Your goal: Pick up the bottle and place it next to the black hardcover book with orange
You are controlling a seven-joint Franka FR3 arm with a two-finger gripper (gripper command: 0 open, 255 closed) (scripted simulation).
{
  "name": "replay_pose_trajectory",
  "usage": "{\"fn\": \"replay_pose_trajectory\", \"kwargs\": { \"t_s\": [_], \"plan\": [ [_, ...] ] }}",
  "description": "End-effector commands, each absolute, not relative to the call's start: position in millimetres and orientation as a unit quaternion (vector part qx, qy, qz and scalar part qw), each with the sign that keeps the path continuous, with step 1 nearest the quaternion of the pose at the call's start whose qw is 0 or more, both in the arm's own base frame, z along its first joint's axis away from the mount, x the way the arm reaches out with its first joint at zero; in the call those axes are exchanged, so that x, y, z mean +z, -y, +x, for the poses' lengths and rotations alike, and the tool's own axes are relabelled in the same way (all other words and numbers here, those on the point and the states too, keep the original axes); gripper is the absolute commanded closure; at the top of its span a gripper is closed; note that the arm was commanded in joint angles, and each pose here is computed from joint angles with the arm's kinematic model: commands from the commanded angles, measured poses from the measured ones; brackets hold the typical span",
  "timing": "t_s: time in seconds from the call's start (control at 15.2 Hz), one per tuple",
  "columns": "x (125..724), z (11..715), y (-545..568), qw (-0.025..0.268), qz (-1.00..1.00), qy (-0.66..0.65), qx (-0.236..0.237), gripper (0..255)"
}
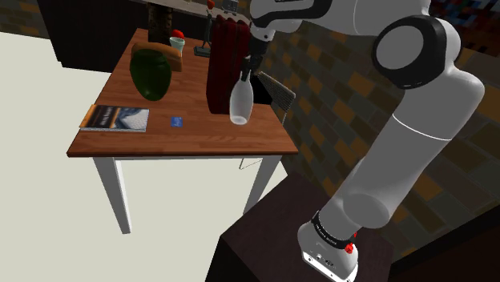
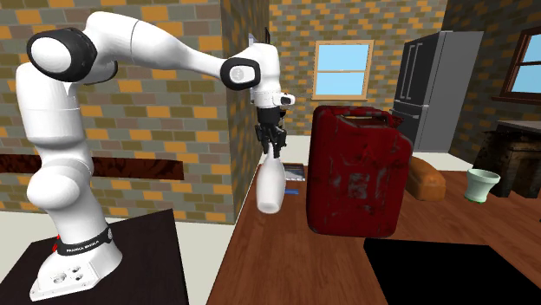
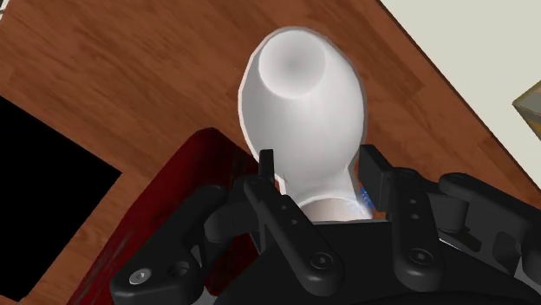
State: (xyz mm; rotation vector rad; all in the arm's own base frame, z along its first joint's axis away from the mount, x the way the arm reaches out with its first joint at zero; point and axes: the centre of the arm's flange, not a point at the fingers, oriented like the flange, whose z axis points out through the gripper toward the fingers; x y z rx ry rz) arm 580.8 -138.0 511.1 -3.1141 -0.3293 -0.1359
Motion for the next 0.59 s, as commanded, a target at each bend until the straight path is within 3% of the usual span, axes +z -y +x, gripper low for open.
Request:
{"fn": "replay_pose_trajectory", "kwargs": {
  "t_s": [0.0, 0.53],
  "plan": [
    [513, 585, 110, 0.003, -0.994, 0.104, -0.044, 255],
    [513, 612, 8, 0.003, -0.994, 0.104, -0.044, 255]
  ]
}}
